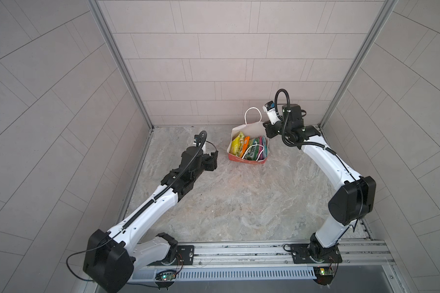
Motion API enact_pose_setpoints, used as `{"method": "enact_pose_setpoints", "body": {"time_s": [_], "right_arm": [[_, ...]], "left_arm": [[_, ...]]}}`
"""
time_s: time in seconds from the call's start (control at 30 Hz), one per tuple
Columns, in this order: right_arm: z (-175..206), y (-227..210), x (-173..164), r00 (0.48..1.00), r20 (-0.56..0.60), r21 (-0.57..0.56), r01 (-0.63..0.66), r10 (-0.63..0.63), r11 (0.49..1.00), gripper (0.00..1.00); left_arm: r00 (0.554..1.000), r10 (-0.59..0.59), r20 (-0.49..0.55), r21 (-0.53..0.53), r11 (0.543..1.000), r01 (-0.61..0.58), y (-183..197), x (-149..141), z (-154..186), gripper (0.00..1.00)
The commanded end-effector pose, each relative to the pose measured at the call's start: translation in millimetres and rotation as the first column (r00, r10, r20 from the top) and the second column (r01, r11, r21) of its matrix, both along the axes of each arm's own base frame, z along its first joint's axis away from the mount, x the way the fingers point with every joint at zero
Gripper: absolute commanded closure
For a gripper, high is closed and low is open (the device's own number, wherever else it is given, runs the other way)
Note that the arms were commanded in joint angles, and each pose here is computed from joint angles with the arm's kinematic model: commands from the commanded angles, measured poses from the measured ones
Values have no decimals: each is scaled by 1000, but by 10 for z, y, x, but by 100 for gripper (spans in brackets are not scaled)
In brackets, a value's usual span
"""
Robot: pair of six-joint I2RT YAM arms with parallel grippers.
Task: Take the snacks out of the paper bag
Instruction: Pick up the paper bag from the top-center of the table.
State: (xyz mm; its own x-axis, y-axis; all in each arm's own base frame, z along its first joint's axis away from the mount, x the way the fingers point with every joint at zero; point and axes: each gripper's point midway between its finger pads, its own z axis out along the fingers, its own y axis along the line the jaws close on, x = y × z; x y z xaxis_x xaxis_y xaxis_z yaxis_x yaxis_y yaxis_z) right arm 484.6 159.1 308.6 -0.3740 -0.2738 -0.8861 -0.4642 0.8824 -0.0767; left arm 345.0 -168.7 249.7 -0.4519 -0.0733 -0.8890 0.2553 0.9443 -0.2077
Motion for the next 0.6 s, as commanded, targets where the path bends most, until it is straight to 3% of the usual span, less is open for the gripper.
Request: {"method": "enact_pose_setpoints", "body": {"time_s": [0.0,0.2,0.4,0.57], "right_arm": [[590,-1,-168,976,216,120,-1,-25,993,100],[548,86,-589,959,284,129,-66,27,989,100],[183,374,-900,973,219,77,-85,67,993,100],[-31,567,-1098,982,180,90,-79,61,993,100]], "left_arm": [[998,-18,64,24,1000,16,-12,-116,126,35],[994,-51,92,40,998,47,26,-269,246,37],[981,-144,128,35,989,140,-71,-492,462,39],[972,-209,111,55,978,204,-196,-693,417,39]]}}
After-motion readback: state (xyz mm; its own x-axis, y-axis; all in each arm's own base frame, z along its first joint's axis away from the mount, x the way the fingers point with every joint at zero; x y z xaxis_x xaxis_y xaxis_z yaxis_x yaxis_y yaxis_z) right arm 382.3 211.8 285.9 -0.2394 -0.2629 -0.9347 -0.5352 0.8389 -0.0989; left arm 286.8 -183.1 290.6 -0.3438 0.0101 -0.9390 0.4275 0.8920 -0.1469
